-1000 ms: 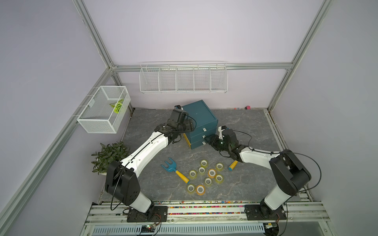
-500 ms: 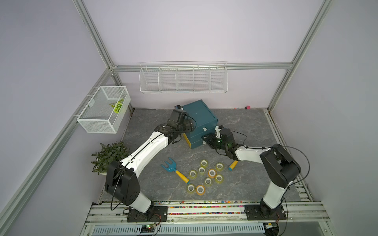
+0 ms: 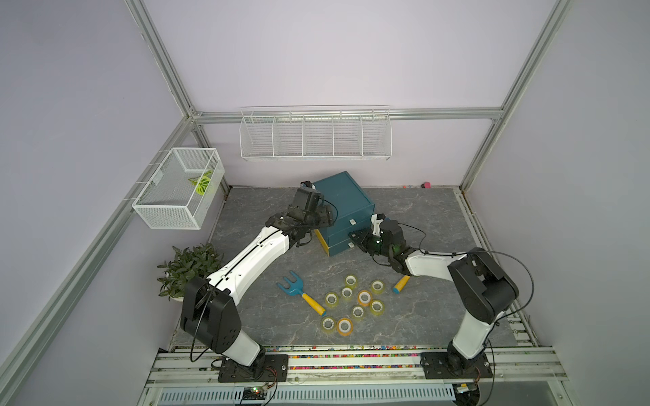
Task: Place the transparent tape into the drawer according to color
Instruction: Open the drawer in the storage box.
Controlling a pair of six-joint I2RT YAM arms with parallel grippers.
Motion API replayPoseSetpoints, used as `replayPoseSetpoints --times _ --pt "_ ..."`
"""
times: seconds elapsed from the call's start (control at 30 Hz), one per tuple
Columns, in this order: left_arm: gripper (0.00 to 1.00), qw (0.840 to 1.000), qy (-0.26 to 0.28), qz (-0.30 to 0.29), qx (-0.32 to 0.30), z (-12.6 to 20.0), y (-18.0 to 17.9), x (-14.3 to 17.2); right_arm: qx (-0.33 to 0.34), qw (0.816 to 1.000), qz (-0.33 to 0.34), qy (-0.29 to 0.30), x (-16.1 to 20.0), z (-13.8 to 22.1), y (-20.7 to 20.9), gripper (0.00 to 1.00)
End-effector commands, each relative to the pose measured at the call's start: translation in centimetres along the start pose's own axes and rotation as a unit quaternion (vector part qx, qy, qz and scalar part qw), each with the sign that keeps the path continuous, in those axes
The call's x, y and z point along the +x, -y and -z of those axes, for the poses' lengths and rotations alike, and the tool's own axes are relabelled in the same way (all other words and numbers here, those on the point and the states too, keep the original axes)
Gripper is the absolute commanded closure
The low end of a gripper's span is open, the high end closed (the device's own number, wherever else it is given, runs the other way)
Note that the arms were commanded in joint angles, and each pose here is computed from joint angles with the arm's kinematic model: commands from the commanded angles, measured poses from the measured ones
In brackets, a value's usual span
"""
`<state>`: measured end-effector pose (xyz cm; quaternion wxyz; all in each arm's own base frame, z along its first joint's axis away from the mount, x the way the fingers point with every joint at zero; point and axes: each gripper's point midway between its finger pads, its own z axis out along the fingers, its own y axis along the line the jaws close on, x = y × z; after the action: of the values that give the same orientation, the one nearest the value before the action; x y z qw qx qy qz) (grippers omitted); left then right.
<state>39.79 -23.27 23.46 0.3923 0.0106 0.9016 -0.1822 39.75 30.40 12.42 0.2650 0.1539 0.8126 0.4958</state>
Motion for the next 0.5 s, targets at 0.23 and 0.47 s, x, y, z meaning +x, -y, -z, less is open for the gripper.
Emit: replayPoseSetpoints --times 0.23,0.47 --pt "0.21 0.999 -0.04 -0.012 -0.018 -1.0 -1.2 1.9 0.0 1.0 0.005 0.014 -0.1 2.1 0.0 1.0" --pt "0.22 0.999 -0.039 -0.009 -0.017 -1.0 -1.3 1.7 0.01 1.0 0.005 0.004 2.2 4.8 1.1 1.0"
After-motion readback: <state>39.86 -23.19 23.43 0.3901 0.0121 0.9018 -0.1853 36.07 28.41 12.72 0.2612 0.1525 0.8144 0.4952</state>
